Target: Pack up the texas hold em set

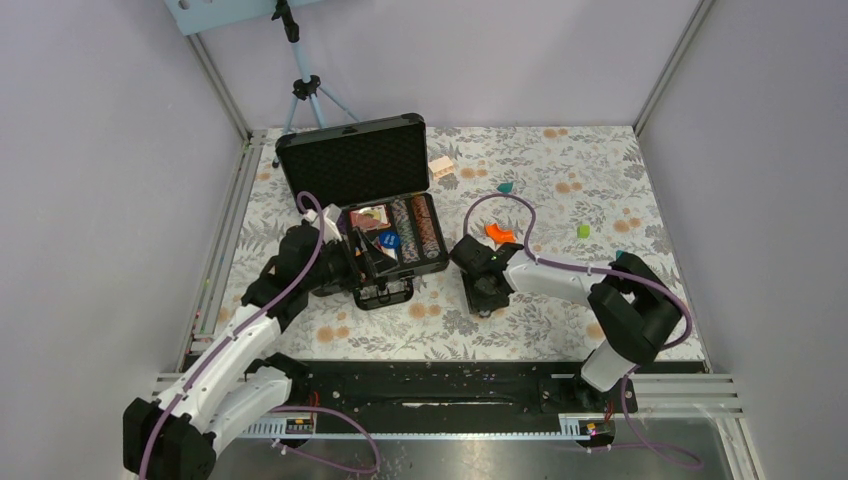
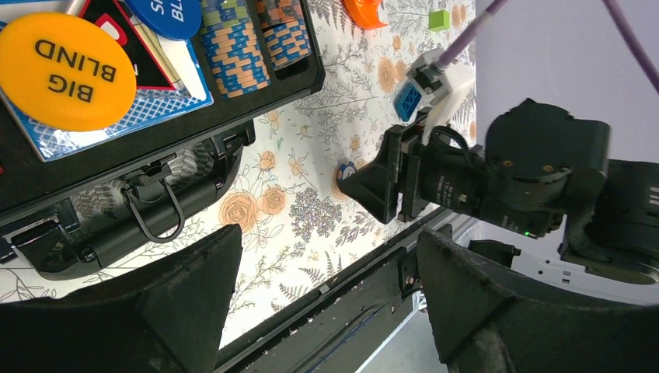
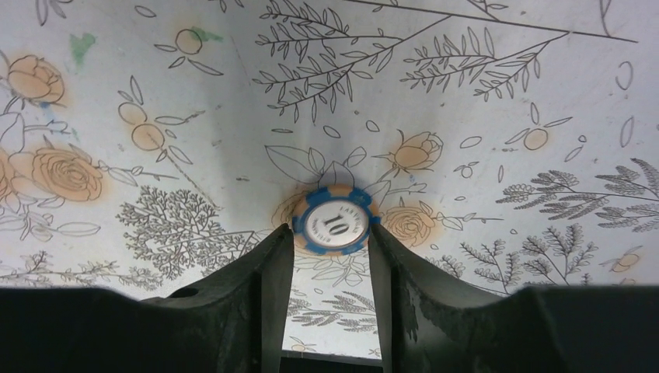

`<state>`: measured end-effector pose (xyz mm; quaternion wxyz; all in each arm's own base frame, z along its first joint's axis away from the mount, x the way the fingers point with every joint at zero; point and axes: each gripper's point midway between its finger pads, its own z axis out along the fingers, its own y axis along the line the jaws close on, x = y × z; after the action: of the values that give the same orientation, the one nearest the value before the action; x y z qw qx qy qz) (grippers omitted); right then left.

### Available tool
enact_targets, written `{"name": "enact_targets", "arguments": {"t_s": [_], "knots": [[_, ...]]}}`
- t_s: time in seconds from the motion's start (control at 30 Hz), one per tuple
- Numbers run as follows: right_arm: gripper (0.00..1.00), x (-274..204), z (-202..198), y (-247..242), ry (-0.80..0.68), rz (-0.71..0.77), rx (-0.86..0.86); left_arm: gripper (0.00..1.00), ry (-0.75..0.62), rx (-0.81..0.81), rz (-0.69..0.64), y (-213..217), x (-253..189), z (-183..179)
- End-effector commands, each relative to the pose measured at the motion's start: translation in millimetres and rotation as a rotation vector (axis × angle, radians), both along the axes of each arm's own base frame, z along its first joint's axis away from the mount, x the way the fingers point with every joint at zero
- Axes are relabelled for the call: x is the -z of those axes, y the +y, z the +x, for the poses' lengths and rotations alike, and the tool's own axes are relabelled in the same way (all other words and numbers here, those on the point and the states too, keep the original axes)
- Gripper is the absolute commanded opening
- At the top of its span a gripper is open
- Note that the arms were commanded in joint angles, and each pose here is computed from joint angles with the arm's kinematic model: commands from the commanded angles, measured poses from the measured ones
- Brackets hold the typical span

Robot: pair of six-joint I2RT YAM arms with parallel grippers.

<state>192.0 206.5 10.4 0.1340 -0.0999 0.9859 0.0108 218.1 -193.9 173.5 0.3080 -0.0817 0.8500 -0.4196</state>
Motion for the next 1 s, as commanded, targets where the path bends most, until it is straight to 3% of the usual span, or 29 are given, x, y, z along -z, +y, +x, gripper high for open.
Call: {"name": "enact_targets", "arguments": {"t_s": [0.0,0.3,0.53,0.97], "knots": [[0.47,-17,-6,-3,-0.016,0.008,-0.041,0.82,-0.030,0.007,-0.049,-6,-8,7],[0.49,-35,-2,-2,-0.050,0.024,-0.060,0.82,-0.010,0.019,-0.063,-10,-1,8],[0.67,-14,-1,-3,-0.047,0.019,-0.023,0.82,-0.012,0.020,-0.065,-10,-1,6],[0.60,20,6,-10,-0.078,-0.030,0.025,0.82,-0.010,0.017,-0.061,-8,1,5]]}}
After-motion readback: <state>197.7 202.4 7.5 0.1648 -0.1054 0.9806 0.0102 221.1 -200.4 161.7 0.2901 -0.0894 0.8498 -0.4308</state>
